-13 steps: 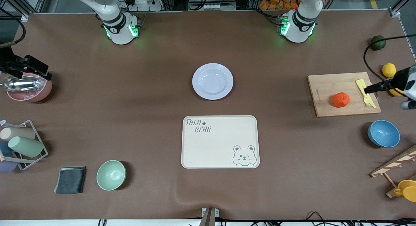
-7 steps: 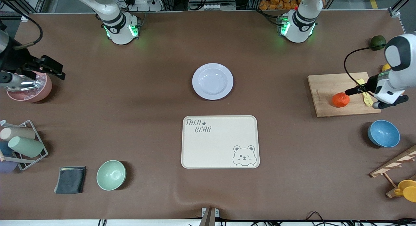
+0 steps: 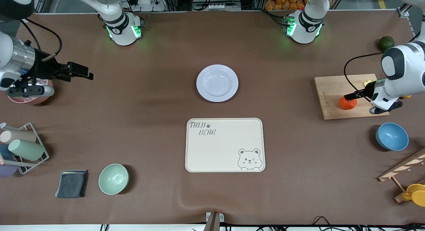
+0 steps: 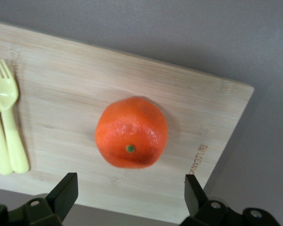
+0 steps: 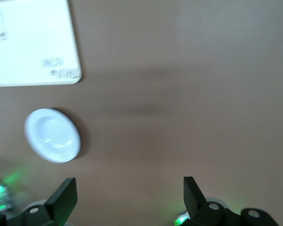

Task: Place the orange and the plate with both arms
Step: 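Grasp the orange with the left gripper while the right gripper reaches forward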

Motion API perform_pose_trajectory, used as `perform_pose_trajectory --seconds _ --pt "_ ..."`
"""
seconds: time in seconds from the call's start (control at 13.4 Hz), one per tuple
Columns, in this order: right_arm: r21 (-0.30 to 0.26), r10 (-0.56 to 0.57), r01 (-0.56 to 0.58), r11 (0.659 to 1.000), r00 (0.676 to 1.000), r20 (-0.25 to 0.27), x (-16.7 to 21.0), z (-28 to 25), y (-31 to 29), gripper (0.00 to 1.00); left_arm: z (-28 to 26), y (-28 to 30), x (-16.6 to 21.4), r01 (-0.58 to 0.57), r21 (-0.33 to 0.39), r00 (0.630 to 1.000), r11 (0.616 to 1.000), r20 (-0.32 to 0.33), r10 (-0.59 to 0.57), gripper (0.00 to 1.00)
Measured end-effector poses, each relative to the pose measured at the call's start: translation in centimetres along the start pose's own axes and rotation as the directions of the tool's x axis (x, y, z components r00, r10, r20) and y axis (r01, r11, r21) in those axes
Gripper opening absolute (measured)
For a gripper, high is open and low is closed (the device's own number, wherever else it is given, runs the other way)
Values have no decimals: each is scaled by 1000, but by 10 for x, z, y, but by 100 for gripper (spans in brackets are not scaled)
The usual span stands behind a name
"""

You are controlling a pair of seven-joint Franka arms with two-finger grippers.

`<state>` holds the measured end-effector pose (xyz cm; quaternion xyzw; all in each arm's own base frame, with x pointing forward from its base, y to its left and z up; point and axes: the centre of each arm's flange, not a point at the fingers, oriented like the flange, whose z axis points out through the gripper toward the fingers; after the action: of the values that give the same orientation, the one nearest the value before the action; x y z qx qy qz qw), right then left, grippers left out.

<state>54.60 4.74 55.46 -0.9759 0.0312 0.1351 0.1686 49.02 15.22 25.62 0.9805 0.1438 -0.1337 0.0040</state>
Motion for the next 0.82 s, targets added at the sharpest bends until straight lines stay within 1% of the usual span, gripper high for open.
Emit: perform_pose_trajectory --seconds 0.07,0.15,0.37,0.52,0.82 --pt "65 21 -23 998 999 34 4 16 8 100 6 -1 2 -17 22 1000 1000 2 17 100" --pt "110 30 -36 993 998 57 8 33 18 100 11 -2 4 -26 33 1000 999 1 26 100" --pt "178 -18 1 984 995 94 16 83 36 100 20 -4 7 -31 39 1000 999 0 31 100" --pt "238 -16 -12 971 993 115 16 107 40 100 27 -4 10 -33 38 999 999 -2 33 100" --pt "278 23 -56 959 992 122 18 147 47 100 42 -3 14 -36 34 999 999 7 36 100"
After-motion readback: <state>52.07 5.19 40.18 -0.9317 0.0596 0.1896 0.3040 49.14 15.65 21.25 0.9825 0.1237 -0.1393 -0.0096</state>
